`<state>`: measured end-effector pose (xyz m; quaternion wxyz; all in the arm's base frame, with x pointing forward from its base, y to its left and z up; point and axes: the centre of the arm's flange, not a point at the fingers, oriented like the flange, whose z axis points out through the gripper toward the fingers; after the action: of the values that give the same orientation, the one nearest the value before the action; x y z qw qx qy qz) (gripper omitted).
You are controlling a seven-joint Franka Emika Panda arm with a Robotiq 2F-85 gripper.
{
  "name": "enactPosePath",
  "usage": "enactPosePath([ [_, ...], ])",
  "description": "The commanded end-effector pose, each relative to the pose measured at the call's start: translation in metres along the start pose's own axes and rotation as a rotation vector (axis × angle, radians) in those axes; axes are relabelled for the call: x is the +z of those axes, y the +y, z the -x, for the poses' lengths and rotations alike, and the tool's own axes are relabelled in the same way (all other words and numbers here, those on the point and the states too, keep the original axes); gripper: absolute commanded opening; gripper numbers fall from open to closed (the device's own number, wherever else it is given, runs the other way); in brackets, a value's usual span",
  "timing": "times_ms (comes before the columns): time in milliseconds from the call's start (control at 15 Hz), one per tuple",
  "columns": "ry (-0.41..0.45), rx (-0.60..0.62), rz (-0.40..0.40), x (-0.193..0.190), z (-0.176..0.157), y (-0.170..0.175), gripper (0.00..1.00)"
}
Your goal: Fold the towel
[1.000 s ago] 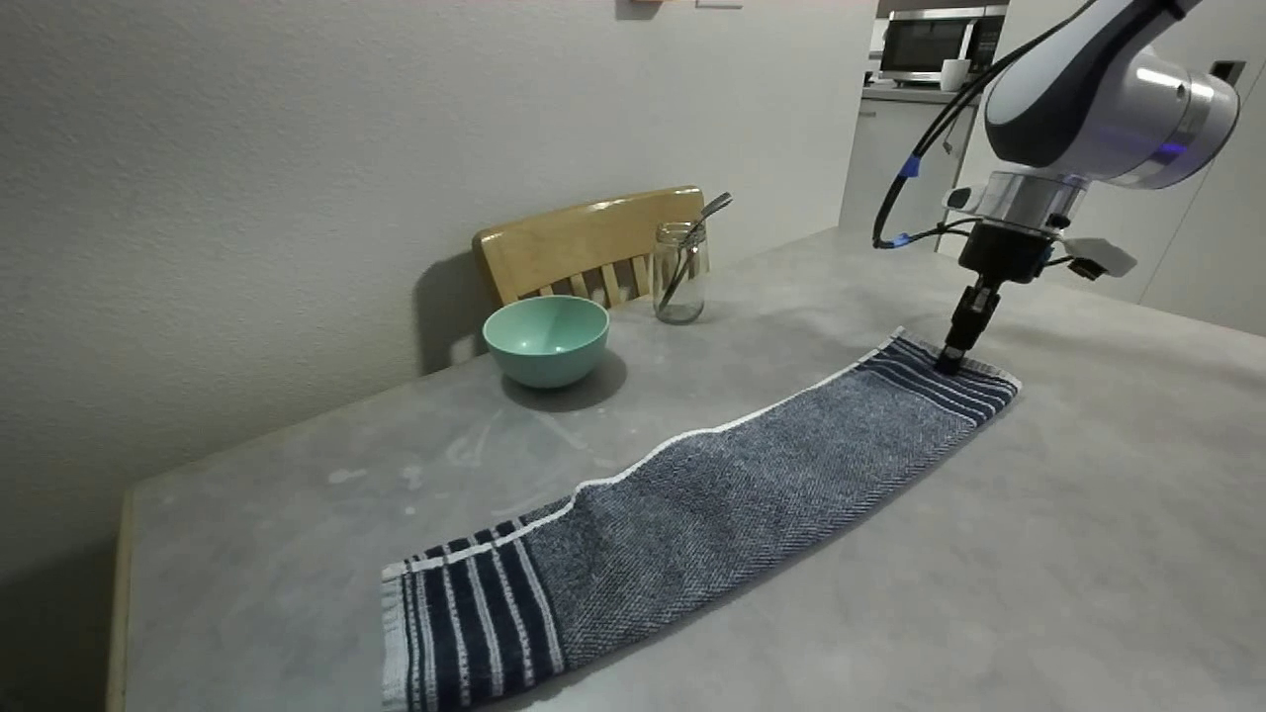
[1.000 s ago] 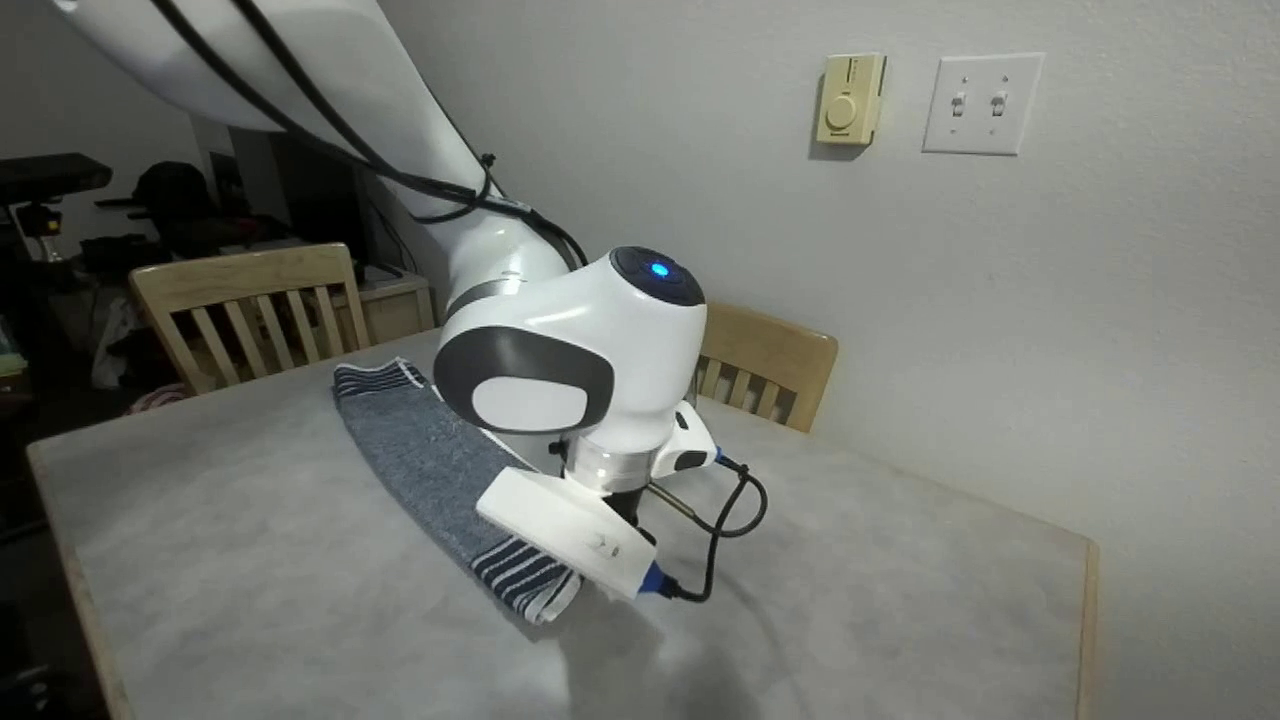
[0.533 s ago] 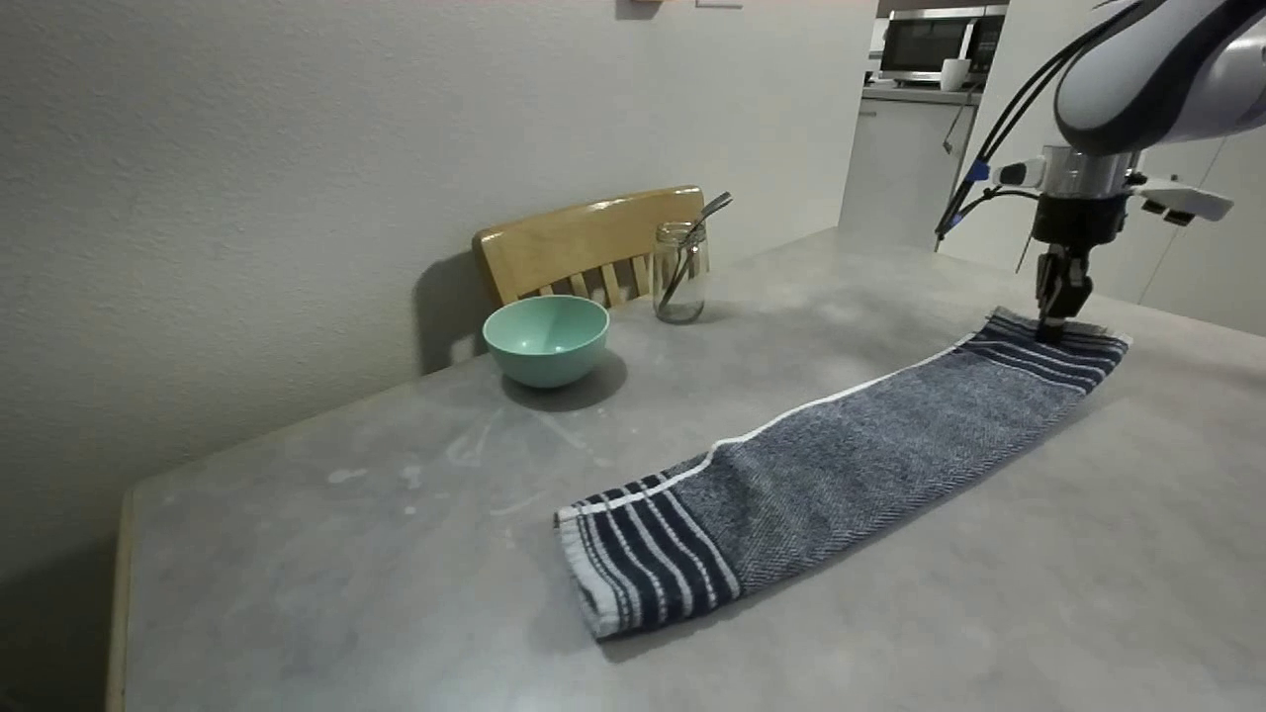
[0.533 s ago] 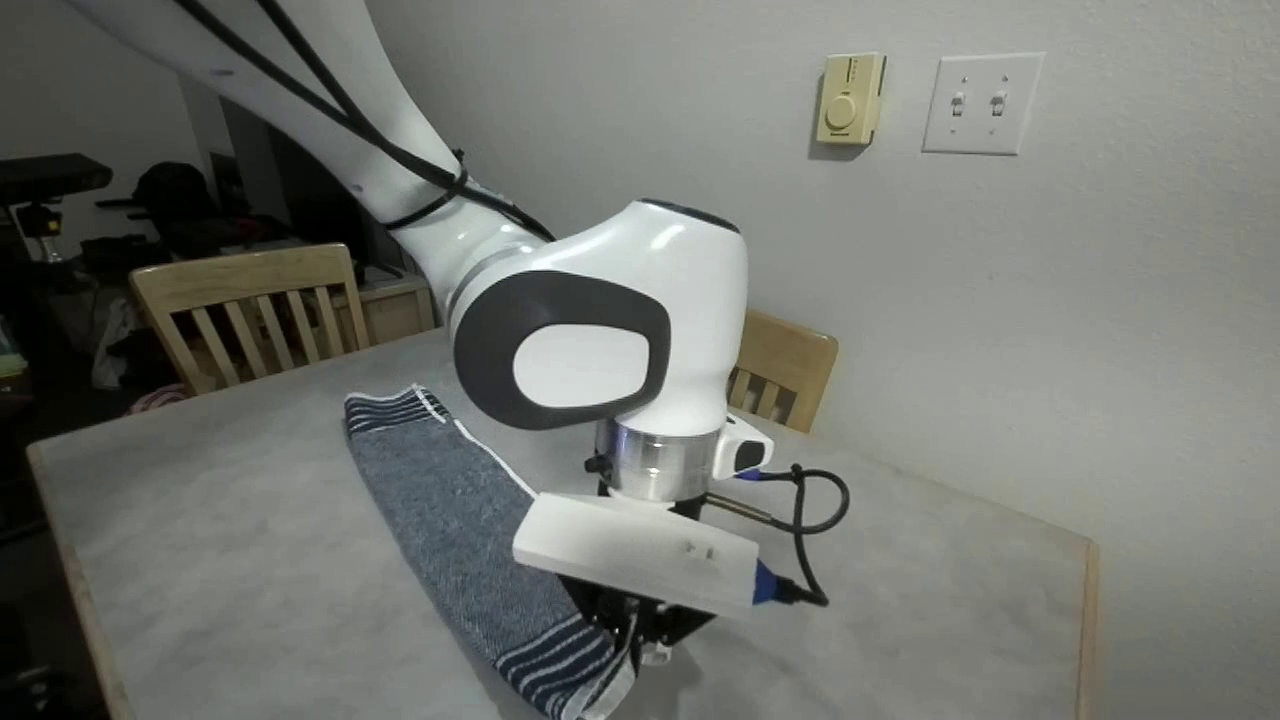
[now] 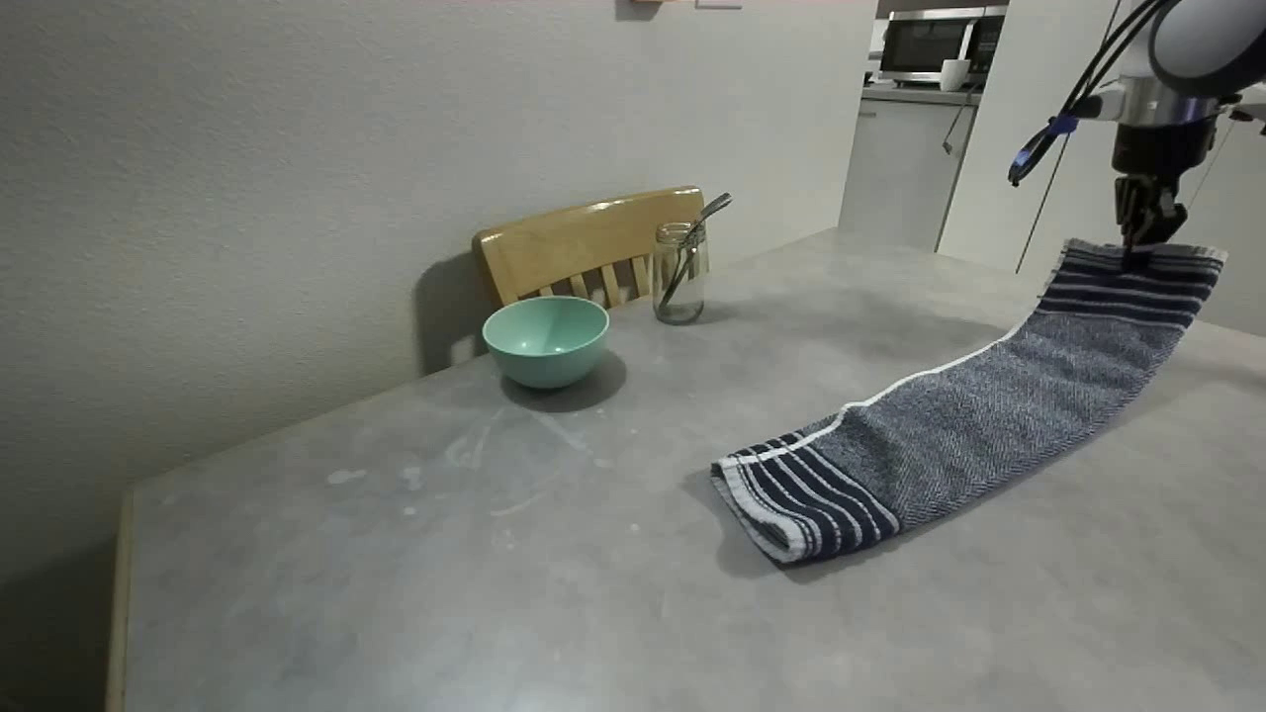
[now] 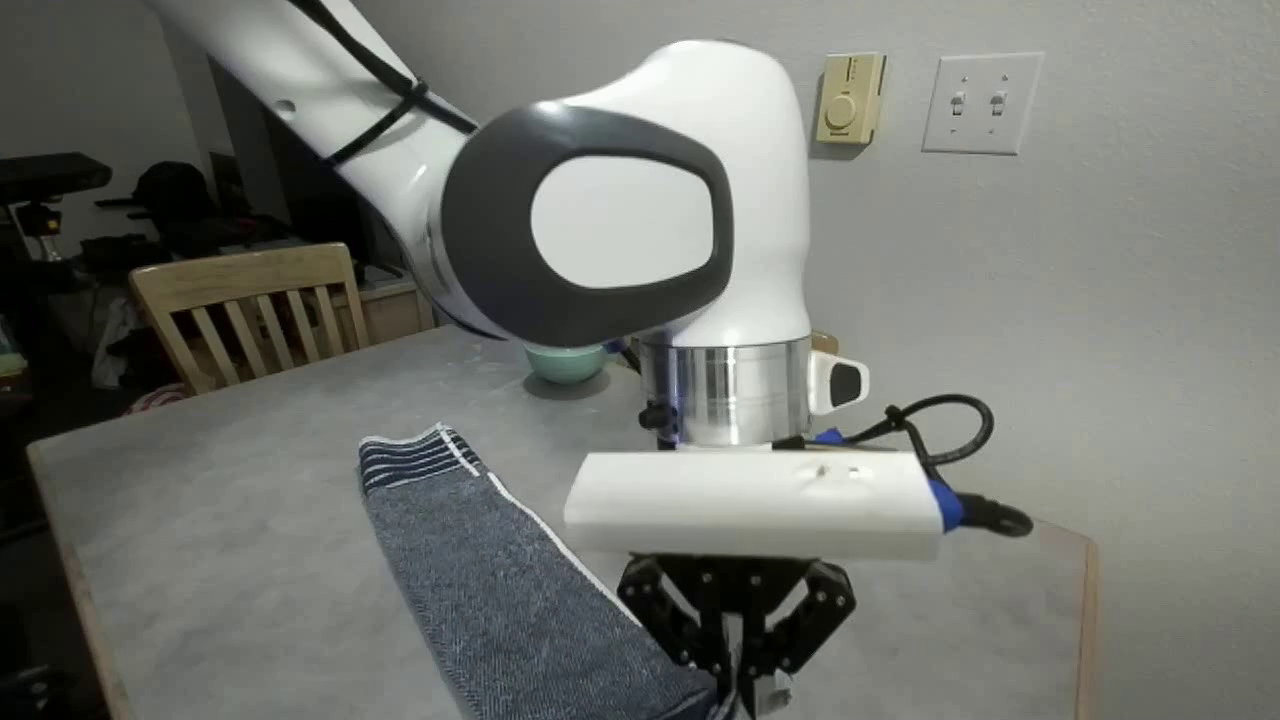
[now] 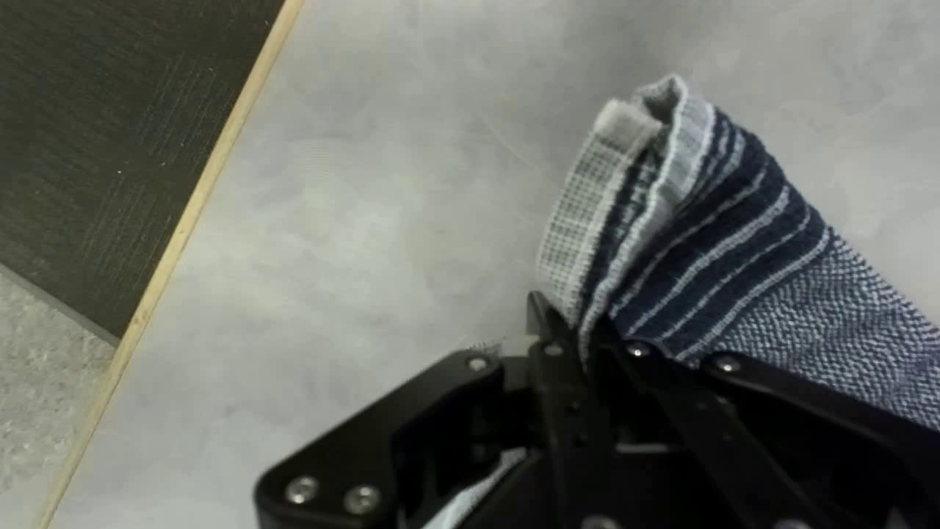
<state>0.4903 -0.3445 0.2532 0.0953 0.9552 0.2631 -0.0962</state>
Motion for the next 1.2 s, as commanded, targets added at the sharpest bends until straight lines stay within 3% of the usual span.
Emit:
enactPosePath([
  [0,0.017,-0.022,0.0,-0.044,-0.006,-0.02,0.02],
  [667,0.058,-0.175,-0.001,-0.173,-0.084,-0.124,0.02],
  [933,0.104,-0.244,-0.009,-0.191,-0.125,-0.16,0.02],
  [1133,0.151,-0.279,-0.06,-0.193,-0.159,-0.19,0.02],
])
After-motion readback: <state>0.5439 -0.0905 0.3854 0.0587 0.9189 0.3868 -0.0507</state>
